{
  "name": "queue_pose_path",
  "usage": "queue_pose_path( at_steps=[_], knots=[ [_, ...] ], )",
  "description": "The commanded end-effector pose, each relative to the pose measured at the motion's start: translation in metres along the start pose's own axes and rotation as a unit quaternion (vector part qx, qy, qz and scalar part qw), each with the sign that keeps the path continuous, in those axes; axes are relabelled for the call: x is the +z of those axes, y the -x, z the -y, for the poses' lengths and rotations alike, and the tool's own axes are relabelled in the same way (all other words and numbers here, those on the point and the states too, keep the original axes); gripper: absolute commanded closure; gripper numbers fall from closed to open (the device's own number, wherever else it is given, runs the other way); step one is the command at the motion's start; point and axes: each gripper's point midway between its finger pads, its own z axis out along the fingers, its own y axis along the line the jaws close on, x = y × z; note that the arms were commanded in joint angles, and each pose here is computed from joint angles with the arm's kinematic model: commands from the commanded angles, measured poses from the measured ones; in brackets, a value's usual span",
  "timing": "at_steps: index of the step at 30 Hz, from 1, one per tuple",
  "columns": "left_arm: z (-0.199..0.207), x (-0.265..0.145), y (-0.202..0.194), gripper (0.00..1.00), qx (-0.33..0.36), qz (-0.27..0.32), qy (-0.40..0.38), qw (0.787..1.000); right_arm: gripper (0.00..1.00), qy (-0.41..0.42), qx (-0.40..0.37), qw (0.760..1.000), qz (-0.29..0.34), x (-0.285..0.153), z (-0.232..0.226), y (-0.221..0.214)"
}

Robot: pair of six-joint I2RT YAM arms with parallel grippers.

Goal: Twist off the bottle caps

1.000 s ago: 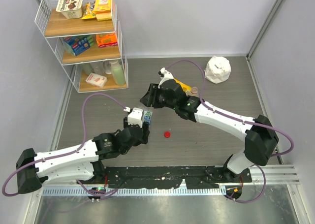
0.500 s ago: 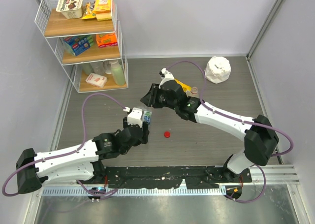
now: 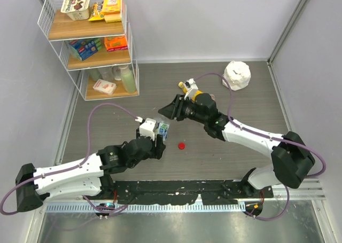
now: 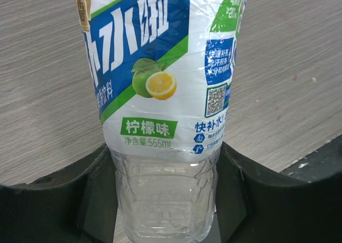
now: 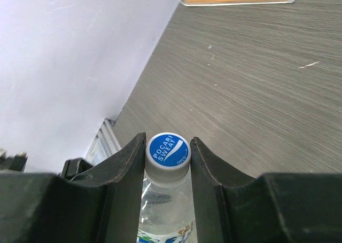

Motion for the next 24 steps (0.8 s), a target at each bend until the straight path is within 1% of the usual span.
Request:
queue_pose_path(
  at_steps=[1,5,7,9,14,20,22,23,24],
  knots=[
    [0.042,-0.013,0.020,0.95,-0.010,0.037,-0.123,0.992,0.98,0.141,-0.029,0.989,0.031,-0.026,-0.050,0.022],
    [0.068,-0.031,0.024,0.95,-0.008,0.053,-0.217,0.975,0.98,0.186,-0.034,0.981,0.049,-0.045,-0.061,0.029],
    [0.076,-0.041,0.027,0.99,-0.012,0.065,-0.251,0.966,0.98,0.208,-0.041,0.975,0.064,-0.055,-0.068,0.034],
    [0.080,-0.049,0.030,1.00,-0.018,0.078,-0.274,0.958,0.98,0.216,-0.039,0.973,0.075,-0.062,-0.068,0.036],
    [0.080,-0.059,0.035,1.00,-0.031,0.099,-0.296,0.950,0.98,0.234,-0.047,0.968,0.084,-0.070,-0.076,0.041],
    [0.079,-0.050,0.026,1.00,-0.027,0.080,-0.280,0.956,0.98,0.222,-0.034,0.969,0.101,-0.070,-0.072,0.051],
    [0.074,-0.043,0.018,1.00,-0.022,0.061,-0.262,0.963,0.94,0.209,-0.027,0.971,0.111,-0.069,-0.067,0.057],
    [0.074,-0.040,0.016,1.00,-0.020,0.056,-0.256,0.965,0.83,0.204,-0.024,0.972,0.115,-0.069,-0.065,0.059],
    [0.073,-0.038,0.015,1.00,-0.018,0.052,-0.250,0.967,0.76,0.192,-0.021,0.973,0.125,-0.070,-0.062,0.064]
  ],
)
